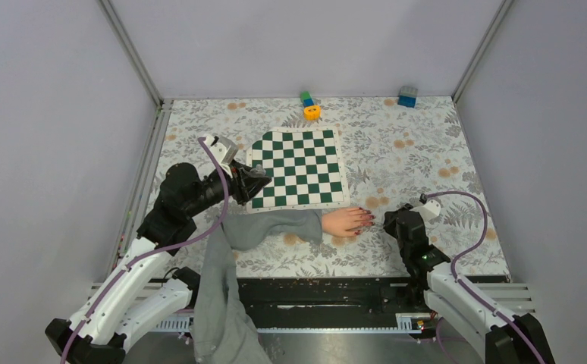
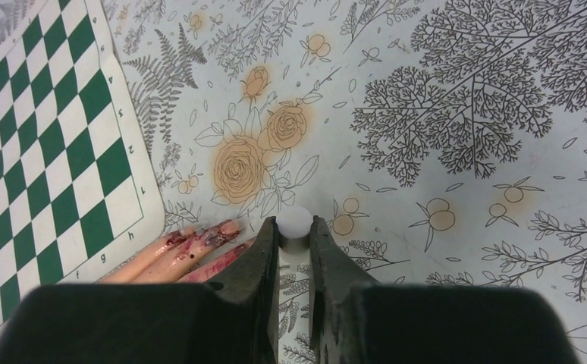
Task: Paint the nails
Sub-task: Paint the nail polish on the nail.
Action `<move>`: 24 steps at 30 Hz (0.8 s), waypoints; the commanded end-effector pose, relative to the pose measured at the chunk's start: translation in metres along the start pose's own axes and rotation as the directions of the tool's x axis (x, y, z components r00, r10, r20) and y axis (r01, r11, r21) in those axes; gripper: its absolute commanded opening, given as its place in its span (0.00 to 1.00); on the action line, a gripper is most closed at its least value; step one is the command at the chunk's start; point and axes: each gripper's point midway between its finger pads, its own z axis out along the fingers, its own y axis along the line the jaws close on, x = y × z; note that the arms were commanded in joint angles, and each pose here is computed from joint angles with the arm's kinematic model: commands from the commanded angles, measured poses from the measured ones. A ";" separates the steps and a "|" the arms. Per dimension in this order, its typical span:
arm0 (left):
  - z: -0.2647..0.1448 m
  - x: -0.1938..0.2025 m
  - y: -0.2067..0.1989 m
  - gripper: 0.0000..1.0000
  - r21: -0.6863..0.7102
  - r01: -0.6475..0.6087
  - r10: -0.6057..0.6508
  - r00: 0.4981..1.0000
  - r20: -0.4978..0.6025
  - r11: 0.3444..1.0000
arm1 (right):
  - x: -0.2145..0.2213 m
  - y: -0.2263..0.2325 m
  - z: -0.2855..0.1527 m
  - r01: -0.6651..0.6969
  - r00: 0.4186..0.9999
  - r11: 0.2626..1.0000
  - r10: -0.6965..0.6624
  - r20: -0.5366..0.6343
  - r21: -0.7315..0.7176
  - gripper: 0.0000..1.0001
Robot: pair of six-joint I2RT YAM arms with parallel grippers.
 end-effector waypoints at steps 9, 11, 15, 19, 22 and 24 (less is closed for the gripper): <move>-0.005 -0.026 -0.003 0.00 -0.008 -0.032 0.032 0.997 0.077 0.999 | -0.040 0.027 -0.011 -0.071 0.987 0.990 0.087 0.135 -0.120 0.00; -0.005 -0.027 -0.003 0.00 -0.010 -0.033 0.034 0.996 0.080 0.999 | -0.040 0.027 -0.012 -0.068 0.987 0.990 0.084 0.134 -0.120 0.00; -0.007 -0.028 -0.003 0.00 -0.016 -0.037 0.038 0.996 0.085 0.999 | -0.041 0.031 -0.015 -0.057 0.988 0.988 0.076 0.131 -0.143 0.00; -0.007 -0.029 -0.002 0.00 -0.020 -0.039 0.040 0.995 0.087 0.999 | -0.047 0.038 -0.021 -0.039 0.988 0.983 0.064 0.140 -0.177 0.00; -0.007 -0.028 -0.002 0.00 -0.020 -0.039 0.041 0.995 0.086 0.999 | -0.051 0.044 -0.027 -0.010 0.990 0.979 0.039 0.138 -0.205 0.00; -0.006 -0.029 -0.004 0.00 -0.008 -0.039 0.039 0.995 0.088 0.999 | -0.051 0.048 -0.031 0.008 0.991 0.975 0.022 0.130 -0.223 0.00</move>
